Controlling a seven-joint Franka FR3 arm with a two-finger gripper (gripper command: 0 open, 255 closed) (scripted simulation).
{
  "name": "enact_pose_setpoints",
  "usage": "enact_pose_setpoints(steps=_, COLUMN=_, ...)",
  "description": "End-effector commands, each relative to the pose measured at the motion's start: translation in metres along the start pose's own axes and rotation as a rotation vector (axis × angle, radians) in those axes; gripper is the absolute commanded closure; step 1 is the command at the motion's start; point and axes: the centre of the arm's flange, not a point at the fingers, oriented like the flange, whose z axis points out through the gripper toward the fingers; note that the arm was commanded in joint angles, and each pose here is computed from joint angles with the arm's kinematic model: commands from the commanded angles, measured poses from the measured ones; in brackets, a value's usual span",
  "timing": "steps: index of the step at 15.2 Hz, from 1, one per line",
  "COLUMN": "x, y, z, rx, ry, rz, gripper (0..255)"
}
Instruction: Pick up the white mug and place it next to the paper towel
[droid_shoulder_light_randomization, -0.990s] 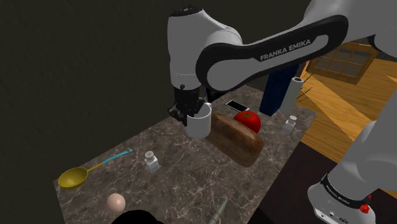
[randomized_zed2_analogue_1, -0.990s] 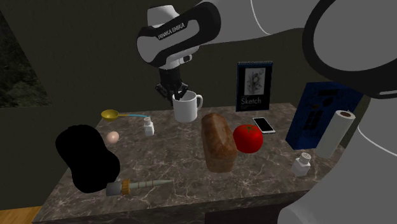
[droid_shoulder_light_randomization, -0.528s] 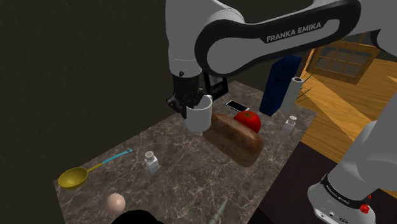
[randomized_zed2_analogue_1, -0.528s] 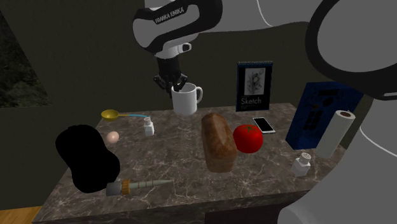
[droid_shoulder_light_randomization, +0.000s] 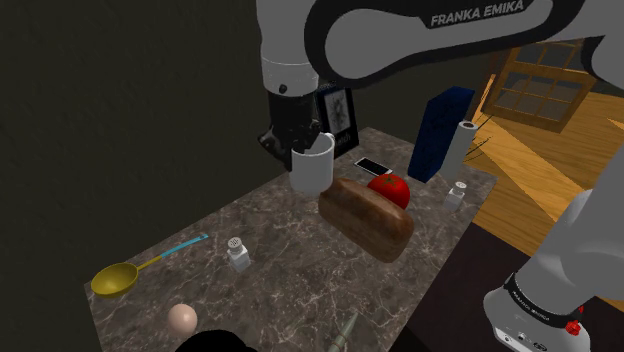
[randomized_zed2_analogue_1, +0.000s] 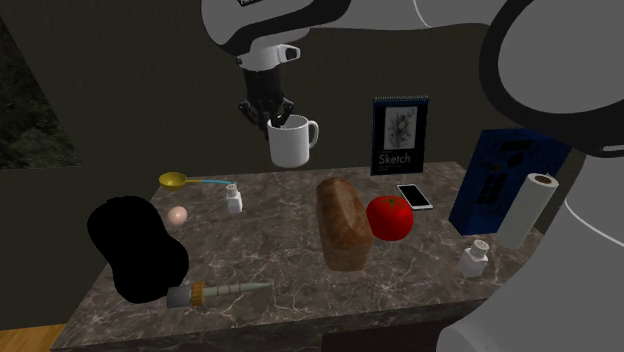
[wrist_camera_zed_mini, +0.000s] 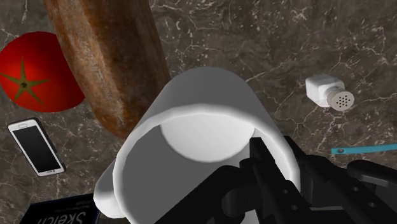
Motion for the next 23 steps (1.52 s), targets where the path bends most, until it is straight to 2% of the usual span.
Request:
enact_pose_setpoints(steps=1, x=0.001, y=0.001, z=-0.011, rx=0.0, ry=0.0, rz=0.0, gripper=255)
enact_pose_setpoints(steps=11, x=0.007, y=0.002, z=-0.062, rx=0.0, ry=0.0, rz=0.0, gripper=255)
enact_pose_setpoints(steps=23, x=-0.028, y=0.156, z=-0.063, rx=0.0, ry=0.0, rz=0.0, gripper=255)
